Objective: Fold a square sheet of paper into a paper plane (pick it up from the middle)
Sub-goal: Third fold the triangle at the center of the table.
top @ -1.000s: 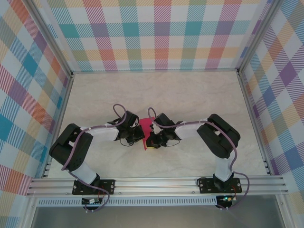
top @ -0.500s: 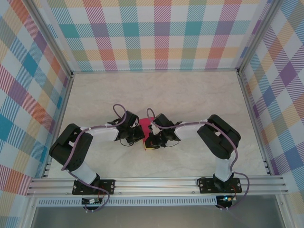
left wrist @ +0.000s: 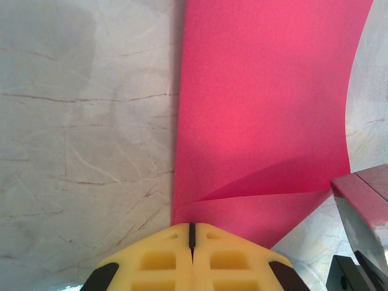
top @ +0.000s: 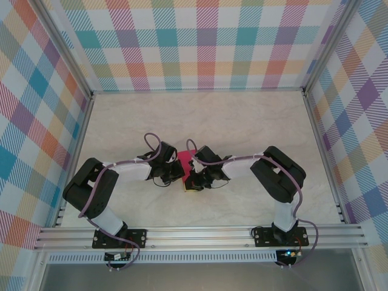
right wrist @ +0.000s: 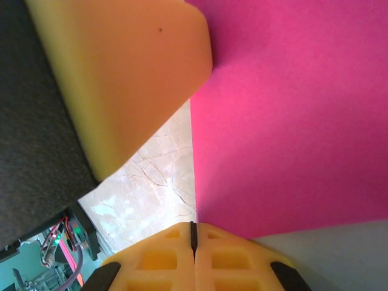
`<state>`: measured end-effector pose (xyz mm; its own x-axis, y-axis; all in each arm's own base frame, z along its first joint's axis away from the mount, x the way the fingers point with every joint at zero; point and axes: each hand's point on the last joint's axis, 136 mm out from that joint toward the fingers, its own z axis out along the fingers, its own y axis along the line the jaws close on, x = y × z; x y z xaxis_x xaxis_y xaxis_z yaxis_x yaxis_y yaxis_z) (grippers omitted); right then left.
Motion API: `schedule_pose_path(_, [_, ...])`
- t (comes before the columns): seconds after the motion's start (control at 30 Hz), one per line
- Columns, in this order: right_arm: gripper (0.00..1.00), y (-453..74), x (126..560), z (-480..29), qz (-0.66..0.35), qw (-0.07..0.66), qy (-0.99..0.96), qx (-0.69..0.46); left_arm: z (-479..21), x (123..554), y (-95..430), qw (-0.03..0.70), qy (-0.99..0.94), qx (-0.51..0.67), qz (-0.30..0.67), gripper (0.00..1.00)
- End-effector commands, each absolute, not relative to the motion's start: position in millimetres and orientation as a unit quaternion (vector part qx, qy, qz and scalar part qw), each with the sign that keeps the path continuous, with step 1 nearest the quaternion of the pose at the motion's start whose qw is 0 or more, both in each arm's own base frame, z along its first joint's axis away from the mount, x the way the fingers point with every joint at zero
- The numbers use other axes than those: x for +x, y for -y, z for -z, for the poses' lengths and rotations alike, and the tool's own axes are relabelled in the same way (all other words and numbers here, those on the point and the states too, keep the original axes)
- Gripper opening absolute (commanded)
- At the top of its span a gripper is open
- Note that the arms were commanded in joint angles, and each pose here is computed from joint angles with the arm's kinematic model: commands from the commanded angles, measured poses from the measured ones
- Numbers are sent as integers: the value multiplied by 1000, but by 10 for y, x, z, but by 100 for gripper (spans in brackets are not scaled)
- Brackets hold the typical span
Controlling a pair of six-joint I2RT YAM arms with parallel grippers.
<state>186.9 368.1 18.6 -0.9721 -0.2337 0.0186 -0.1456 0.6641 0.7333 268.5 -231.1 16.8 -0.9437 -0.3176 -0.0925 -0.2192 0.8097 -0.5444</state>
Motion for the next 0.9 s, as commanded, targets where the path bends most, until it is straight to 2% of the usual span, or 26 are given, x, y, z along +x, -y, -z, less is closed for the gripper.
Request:
schedule_pose_path(0.0, [4, -3701, 1800, -136, 393, 69, 910, 114, 157, 2496, 2021, 70, -964, -167, 195, 0])
schedule_pose_path(0.2, [4, -3646, 1788, -93, 371, 72, 919, 112, 150, 2490, 2016, 70, -964, -166, 194, 0])
schedule_pose_path(0.47, [5, -3584, 2121, -430, 357, -8, 928, 105, 127, 2490, 2010, 72, -964, -164, 194, 0])
schedule_pose_path(0.87, [4, -3463, 2300, -74, 312, -2, 948, 60, 82, 2505, 2031, 76, -964, -156, 200, 0])
